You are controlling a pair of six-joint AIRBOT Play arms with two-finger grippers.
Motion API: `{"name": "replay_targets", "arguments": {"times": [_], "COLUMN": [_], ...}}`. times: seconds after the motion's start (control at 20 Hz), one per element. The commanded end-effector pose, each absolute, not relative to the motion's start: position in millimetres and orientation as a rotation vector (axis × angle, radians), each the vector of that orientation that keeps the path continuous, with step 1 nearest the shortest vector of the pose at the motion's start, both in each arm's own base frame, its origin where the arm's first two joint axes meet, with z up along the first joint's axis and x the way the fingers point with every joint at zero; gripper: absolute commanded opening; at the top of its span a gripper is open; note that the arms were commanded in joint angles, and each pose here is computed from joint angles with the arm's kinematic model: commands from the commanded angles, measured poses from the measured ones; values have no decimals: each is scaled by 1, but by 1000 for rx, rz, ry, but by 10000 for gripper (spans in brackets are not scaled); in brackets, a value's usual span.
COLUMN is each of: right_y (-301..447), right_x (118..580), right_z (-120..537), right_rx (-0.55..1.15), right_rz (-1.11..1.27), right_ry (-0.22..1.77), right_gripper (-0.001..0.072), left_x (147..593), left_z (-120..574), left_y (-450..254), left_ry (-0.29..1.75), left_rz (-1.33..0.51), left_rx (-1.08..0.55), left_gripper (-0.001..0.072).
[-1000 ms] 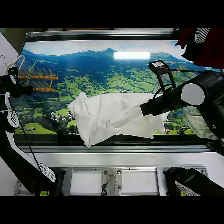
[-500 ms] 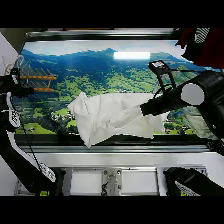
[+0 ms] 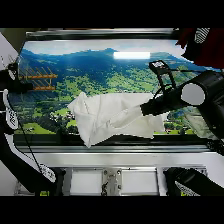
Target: Fold the clothes and pants, and hang the long-sleeved shirts on hangers.
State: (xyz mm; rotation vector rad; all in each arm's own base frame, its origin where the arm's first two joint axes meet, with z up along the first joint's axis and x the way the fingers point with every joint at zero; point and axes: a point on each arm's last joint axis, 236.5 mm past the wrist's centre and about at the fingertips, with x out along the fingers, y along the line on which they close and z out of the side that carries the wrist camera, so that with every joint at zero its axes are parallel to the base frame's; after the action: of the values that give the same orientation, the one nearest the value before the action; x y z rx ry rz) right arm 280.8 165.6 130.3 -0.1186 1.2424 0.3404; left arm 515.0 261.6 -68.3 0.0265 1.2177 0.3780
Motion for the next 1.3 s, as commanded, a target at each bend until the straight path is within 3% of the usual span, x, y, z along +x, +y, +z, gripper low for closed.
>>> {"name": "replay_targets", "arguments": {"times": [0.0,0.35,0.55,0.65,0.8,0.9,1.05,1.25], "right_y": [166,166,166,166,166,166,166,166], "right_x": [281,281,281,281,281,281,281,281], "right_z": [130,130,130,130,130,130,130,130], "right_rx": [-118,-118,-118,-118,-118,-118,-118,-118], "right_rz": [340,340,340,340,340,340,340,340], "right_ry": [1243,1243,1243,1243,1243,1243,1243,1243], "right_gripper": [18,18,18,19,18,19,19,19], "left_x": [524,521,499,483,453,418,355,310], "left_z": [-3,119,159,168,173,170,145,122], "left_y": [250,194,141,101,20,-27,-40,-47], "left_ry": [1115,943,963,987,946,934,1104,1172], "left_rz": [375,309,174,40,-350,-581,-704,-775], "left_rx": [76,177,317,346,456,438,393,386], "left_gripper": [13,13,14,14,14,14,14,12]}}
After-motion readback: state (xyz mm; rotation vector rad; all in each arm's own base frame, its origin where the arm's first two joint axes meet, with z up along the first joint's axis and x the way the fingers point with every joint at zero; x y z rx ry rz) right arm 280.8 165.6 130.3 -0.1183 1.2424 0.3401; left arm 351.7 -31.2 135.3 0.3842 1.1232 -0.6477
